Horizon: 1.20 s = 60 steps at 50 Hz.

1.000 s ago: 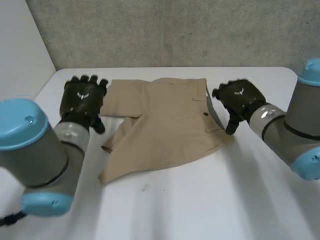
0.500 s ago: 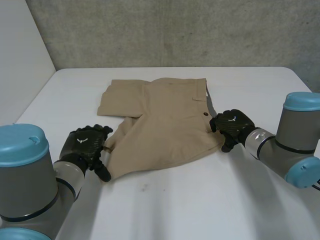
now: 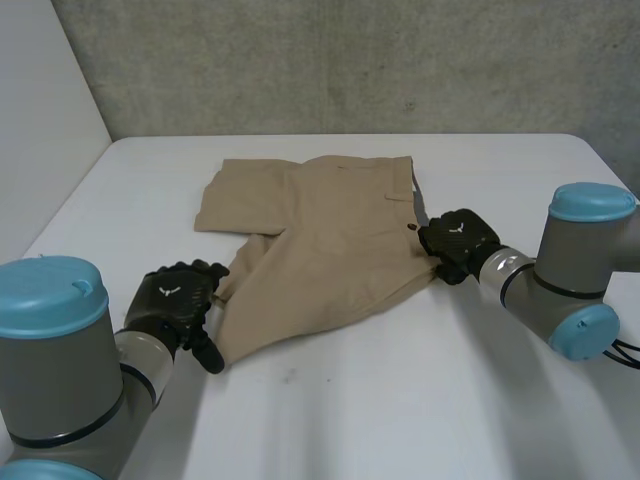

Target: Fold the shorts.

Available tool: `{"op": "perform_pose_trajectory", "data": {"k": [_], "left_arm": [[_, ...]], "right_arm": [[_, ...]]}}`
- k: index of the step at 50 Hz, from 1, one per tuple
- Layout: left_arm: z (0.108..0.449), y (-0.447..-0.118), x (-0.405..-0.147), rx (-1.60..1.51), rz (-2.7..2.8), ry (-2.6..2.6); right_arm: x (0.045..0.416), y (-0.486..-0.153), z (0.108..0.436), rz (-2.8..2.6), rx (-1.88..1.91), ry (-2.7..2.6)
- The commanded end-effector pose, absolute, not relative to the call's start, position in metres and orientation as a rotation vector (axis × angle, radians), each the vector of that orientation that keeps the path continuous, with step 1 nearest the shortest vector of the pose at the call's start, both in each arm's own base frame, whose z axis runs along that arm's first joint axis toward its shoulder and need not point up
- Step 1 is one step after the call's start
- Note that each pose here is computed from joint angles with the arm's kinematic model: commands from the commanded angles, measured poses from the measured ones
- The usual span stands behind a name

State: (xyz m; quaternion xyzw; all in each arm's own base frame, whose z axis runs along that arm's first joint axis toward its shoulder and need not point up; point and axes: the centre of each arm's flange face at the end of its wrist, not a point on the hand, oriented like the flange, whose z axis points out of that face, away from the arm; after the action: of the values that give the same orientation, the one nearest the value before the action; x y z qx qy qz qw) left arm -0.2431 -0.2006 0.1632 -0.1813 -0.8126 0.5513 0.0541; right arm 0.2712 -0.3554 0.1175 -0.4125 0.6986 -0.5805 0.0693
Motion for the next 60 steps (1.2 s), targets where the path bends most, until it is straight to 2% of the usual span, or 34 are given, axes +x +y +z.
{"op": "perform_pose_trajectory", "data": {"k": [1, 11, 22, 30, 32, 34, 35, 37, 41, 46, 50, 55, 60], "left_arm": [[0.160, -0.198, -0.243, -0.559, 1.661, -2.479], [0.138, -0.199, -0.250, -0.615, 1.591, -2.532], [0.121, -0.210, -0.257, -0.627, 1.566, -2.553], [0.135, -0.226, -0.261, -0.528, 1.768, -2.442], [0.157, -0.226, -0.259, -0.489, 1.853, -2.373], [0.193, -0.219, -0.257, -0.452, 1.948, -2.258], [0.193, -0.219, -0.257, -0.452, 1.949, -2.257], [0.223, -0.209, -0.253, -0.424, 2.028, -2.158], [0.250, -0.193, -0.242, -0.457, 2.093, -2.094], [0.258, -0.177, -0.236, -0.576, 2.083, -2.095], [0.260, -0.152, -0.228, -0.707, 1.998, -2.169], [0.268, -0.122, -0.211, -0.804, 1.883, -2.275], [0.272, -0.088, -0.199, -0.966, 1.697, -2.338]], "right_arm": [[0.271, -0.353, 0.139, -1.806, -1.210, 2.074], [0.266, -0.338, 0.156, -1.820, -1.204, 2.071], [0.258, -0.336, 0.169, -1.851, -1.097, 2.137], [0.253, -0.330, 0.179, -1.872, -1.070, 2.144], [0.250, -0.325, 0.185, -1.871, -1.063, 2.168], [0.249, -0.320, 0.189, -1.865, -1.062, 2.185], [0.246, -0.315, 0.194, -1.855, -1.062, 2.201], [0.243, -0.306, 0.200, -1.818, -1.077, 2.233], [0.238, -0.289, 0.212, -1.769, -1.115, 2.253], [0.232, -0.268, 0.222, -1.733, -1.190, 2.270], [0.224, -0.243, 0.226, -1.645, -1.322, 2.312], [0.204, -0.192, 0.245, -1.486, -1.556, 2.357], [0.186, -0.159, 0.260, -1.417, -1.699, 2.377]]}}
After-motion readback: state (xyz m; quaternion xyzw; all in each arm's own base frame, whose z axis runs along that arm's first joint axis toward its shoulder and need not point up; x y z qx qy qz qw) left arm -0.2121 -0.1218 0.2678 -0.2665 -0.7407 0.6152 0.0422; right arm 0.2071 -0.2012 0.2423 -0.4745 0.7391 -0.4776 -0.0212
